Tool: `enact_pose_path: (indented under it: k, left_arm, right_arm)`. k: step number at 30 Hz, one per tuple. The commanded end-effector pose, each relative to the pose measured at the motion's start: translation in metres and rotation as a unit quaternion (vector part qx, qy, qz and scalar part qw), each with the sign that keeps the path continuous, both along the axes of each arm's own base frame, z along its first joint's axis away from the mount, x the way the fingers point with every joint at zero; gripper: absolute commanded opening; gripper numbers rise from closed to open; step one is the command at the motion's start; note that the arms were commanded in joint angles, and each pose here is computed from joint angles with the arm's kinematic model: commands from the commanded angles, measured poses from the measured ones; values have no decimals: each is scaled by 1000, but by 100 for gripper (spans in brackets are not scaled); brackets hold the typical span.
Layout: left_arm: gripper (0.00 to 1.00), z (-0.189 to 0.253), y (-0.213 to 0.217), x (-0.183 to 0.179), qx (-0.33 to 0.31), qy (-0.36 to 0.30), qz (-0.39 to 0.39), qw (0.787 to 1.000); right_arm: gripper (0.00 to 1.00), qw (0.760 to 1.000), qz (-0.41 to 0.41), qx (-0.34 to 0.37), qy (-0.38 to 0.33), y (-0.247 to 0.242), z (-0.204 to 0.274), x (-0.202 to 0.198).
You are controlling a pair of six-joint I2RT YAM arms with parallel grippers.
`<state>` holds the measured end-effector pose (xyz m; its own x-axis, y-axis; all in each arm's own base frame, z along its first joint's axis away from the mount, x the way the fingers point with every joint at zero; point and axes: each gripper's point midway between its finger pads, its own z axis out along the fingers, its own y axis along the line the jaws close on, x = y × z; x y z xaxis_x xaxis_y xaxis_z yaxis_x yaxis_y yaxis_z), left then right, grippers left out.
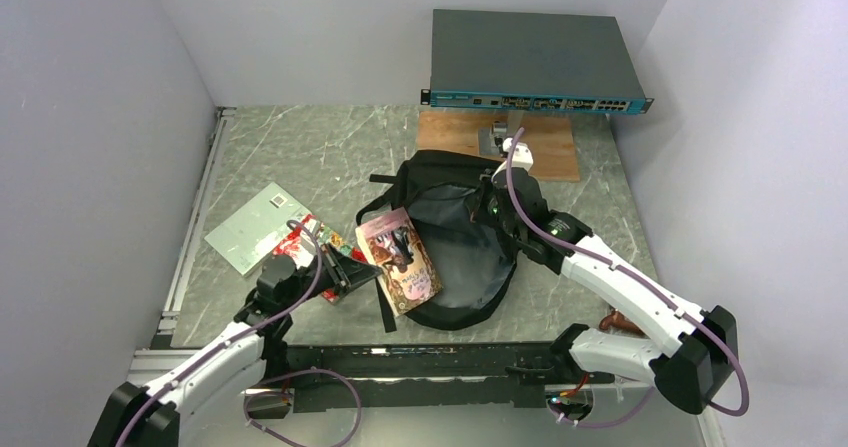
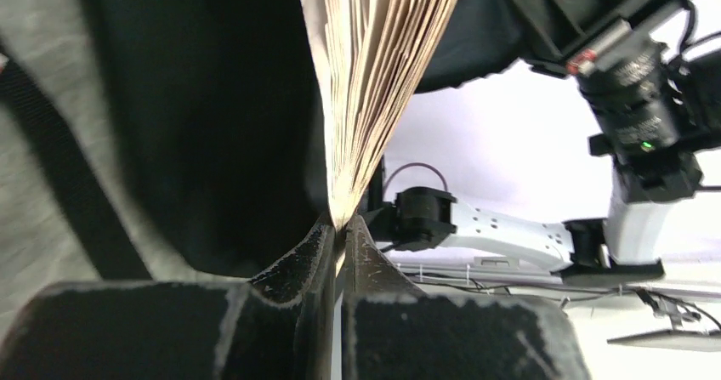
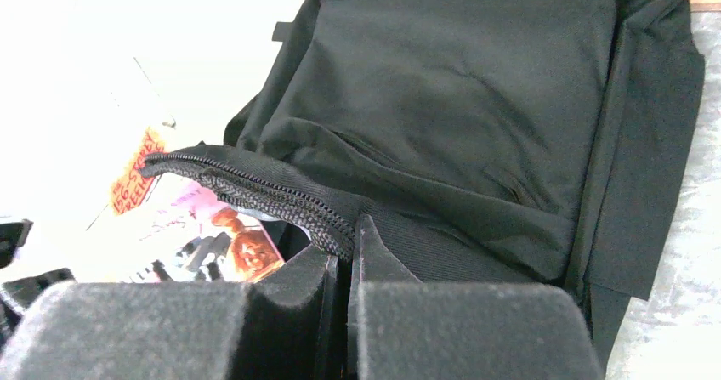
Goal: Pack the student bag
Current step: Place the book in the student bag.
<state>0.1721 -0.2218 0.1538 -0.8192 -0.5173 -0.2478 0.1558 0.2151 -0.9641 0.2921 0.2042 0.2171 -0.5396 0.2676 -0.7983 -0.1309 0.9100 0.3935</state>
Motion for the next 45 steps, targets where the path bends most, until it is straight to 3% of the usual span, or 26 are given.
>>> enact_pose_path:
  k: [1, 3, 10, 13, 16, 17, 18, 19, 23, 34, 39, 45]
  left_arm:
    - [0, -2, 4, 13, 6, -17, 33, 999]
    - [4, -13, 6, 13, 25, -6, 37, 999]
    - [59, -24, 9, 18, 50, 3, 51, 997]
    - [66, -16, 5, 22, 50, -12, 42, 998]
    - [61, -16, 0, 25, 54, -7, 30, 998]
    - [52, -16, -2, 26, 53, -3, 27, 998]
    - [35, -18, -2, 26, 52, 6, 26, 998]
    - [26, -21, -2, 25, 52, 21, 26, 998]
    - [0, -7, -7, 16, 17, 46, 12, 999]
    - [0, 74, -28, 7, -50, 120, 8, 991]
    - [0, 63, -42, 13, -26, 143, 21, 989]
    - [0, 54, -60, 25, -7, 119, 42, 992]
  right_arm:
    - [0, 996, 17, 67, -50, 19, 34, 9]
    - [0, 996, 24, 65, -50, 20, 33, 9]
    - [0, 996, 40, 59, -50, 24, 28, 7]
    - [0, 996, 48, 59, -50, 26, 28, 5]
    - [0, 996, 50, 58, -51, 26, 28, 5]
    - [0, 996, 51, 57, -52, 26, 29, 5]
    - [0, 996, 50, 56, -53, 25, 29, 5]
    - [0, 996, 50, 55, -55, 25, 30, 5]
    - [0, 997, 26, 49, -53, 18, 33, 9]
    - [0, 968, -76, 211, -114, 13, 120, 30]
    - [0, 953, -111, 249, -128, 8, 138, 39]
    - [0, 956, -108, 242, -124, 17, 141, 48]
